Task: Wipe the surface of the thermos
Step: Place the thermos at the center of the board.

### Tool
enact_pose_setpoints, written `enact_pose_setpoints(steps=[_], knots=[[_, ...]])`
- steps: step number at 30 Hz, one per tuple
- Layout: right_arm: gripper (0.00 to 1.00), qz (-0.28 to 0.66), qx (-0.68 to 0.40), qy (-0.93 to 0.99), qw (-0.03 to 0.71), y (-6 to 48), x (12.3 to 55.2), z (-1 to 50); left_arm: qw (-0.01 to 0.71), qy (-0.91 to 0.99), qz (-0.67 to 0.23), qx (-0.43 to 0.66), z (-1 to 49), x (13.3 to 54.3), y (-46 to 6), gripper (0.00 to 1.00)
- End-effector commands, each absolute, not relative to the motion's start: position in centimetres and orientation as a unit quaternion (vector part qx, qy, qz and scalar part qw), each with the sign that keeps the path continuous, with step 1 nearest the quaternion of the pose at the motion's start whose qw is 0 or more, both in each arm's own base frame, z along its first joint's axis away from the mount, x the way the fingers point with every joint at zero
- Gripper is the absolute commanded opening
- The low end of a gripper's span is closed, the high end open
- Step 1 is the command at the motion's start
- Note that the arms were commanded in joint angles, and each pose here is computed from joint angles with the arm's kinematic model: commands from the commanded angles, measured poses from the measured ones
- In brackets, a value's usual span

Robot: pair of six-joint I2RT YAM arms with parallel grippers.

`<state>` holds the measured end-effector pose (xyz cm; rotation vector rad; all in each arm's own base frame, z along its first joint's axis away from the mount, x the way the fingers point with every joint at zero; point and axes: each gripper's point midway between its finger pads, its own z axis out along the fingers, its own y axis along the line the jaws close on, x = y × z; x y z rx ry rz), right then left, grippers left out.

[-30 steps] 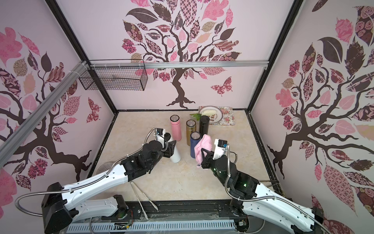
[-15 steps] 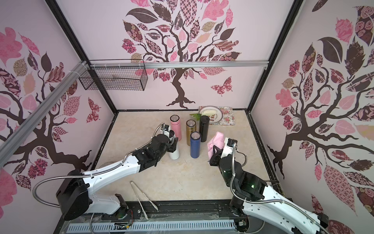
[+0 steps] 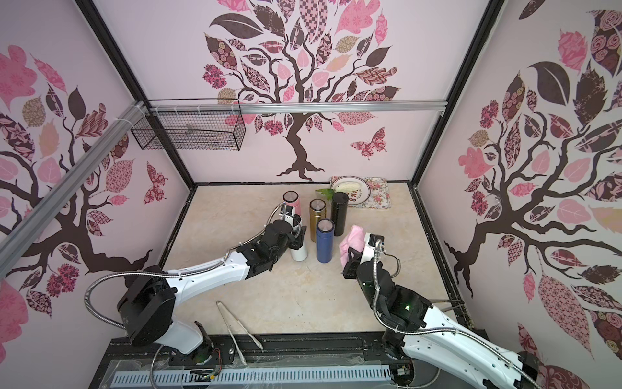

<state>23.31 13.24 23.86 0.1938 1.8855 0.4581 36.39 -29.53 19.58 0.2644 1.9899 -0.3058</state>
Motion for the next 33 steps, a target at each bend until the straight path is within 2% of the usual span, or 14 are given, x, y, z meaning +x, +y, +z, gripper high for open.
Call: enact_pose_setpoints(steps=[1,4,7,11,15,16,19,22,23,24,33], knots=[[0.0,0.216,0.092,0.791,0.565,13.5,23.5,24.7,0.583,0.791,-0.163,0.085,23.8,37.6,-30.5,0.0],[0.0,0.225,0.093,0.791,0.561,13.7,23.5,24.5,0.58,0.794,-0.158,0.086,23.4,37.6,-30.5,0.0],[0.0,0.228,0.094,0.792,0.559,13.7,23.6,24.1,0.575,0.799,-0.15,0.092,22.9,37.6,-30.4,0.07],[0.0,0.228,0.094,0.795,0.554,13.8,23.7,23.7,0.571,0.804,-0.139,0.093,22.3,37.6,-30.2,0.1],[0.0,0.23,0.093,0.796,0.552,14.0,23.8,23.4,0.566,0.807,-0.137,0.095,21.6,37.6,-30.3,0.21],[0.0,0.23,0.093,0.797,0.551,14.0,23.8,23.3,0.566,0.808,-0.138,0.094,21.5,37.5,-30.4,0.27],[0.0,0.232,0.095,0.796,0.551,14.0,23.8,23.3,0.565,0.808,-0.137,0.098,21.3,37.3,-30.5,0.54],[0.0,0.235,0.094,0.796,0.55,14.1,23.8,23.2,0.566,0.807,-0.135,0.103,21.2,36.9,-30.7,0.85],[0.0,0.236,0.095,0.796,0.549,14.1,23.8,23.2,0.567,0.806,-0.136,0.105,21.3,36.7,-30.7,0.92],[0.0,0.237,0.095,0.796,0.548,14.2,23.8,23.1,0.568,0.805,-0.135,0.105,21.5,36.6,-30.7,0.95],[0.0,0.254,0.094,0.791,0.548,14.5,23.6,24.6,0.582,0.798,-0.125,0.096,24.9,35.5,-28.9,0.98]])
